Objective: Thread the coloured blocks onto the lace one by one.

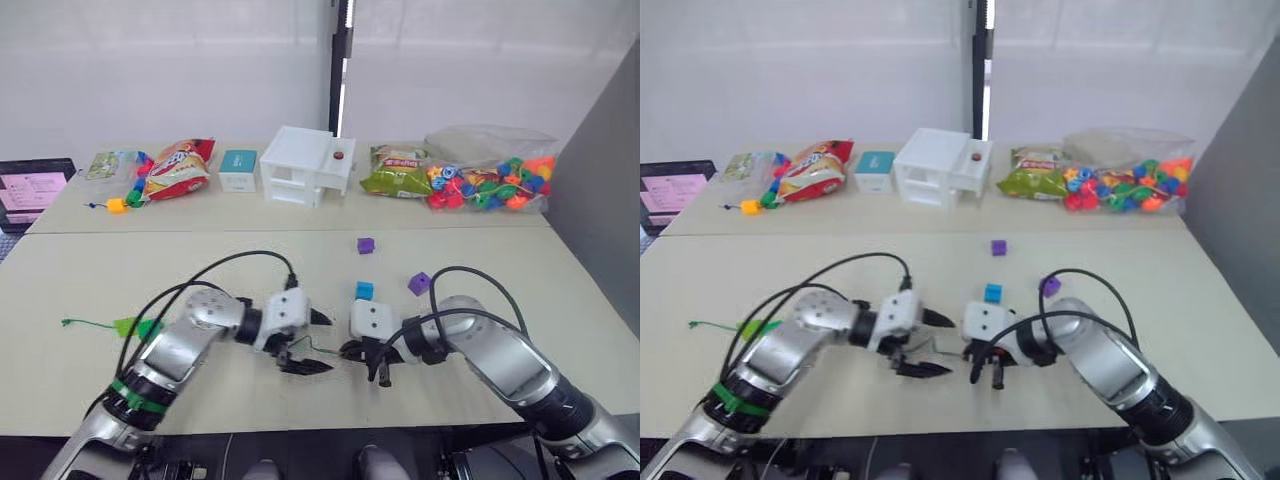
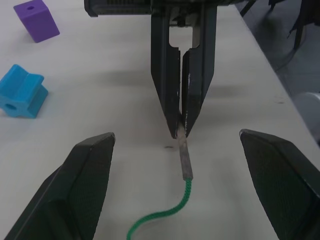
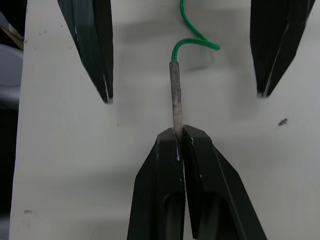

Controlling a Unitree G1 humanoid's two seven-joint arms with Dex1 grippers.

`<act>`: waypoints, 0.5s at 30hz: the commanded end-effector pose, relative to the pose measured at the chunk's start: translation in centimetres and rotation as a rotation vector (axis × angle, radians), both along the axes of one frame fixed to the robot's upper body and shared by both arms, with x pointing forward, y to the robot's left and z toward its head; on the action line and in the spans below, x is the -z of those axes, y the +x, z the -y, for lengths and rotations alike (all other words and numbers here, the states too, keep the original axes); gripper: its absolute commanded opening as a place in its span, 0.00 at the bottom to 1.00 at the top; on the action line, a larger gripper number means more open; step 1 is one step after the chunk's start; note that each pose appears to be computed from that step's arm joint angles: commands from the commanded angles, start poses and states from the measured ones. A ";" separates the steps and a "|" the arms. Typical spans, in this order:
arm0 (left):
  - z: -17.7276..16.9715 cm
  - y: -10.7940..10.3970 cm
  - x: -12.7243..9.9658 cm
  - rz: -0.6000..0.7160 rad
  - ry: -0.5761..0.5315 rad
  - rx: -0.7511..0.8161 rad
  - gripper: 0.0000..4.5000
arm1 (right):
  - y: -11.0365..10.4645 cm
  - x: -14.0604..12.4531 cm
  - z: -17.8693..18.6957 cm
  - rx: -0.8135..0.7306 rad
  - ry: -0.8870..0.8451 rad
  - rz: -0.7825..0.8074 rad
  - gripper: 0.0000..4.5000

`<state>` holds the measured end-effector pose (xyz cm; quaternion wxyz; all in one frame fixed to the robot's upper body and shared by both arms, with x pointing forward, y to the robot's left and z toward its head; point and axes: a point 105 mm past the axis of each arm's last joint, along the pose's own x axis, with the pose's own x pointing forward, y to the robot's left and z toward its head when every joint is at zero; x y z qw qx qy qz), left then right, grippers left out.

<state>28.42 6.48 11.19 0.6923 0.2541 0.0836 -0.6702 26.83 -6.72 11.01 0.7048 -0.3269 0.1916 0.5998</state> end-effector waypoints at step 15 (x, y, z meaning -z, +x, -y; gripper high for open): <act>1.1 0.4 -0.6 0.010 -0.001 0.055 0.01 | 0.0 -0.6 0.4 0.029 -0.010 0.029 0.00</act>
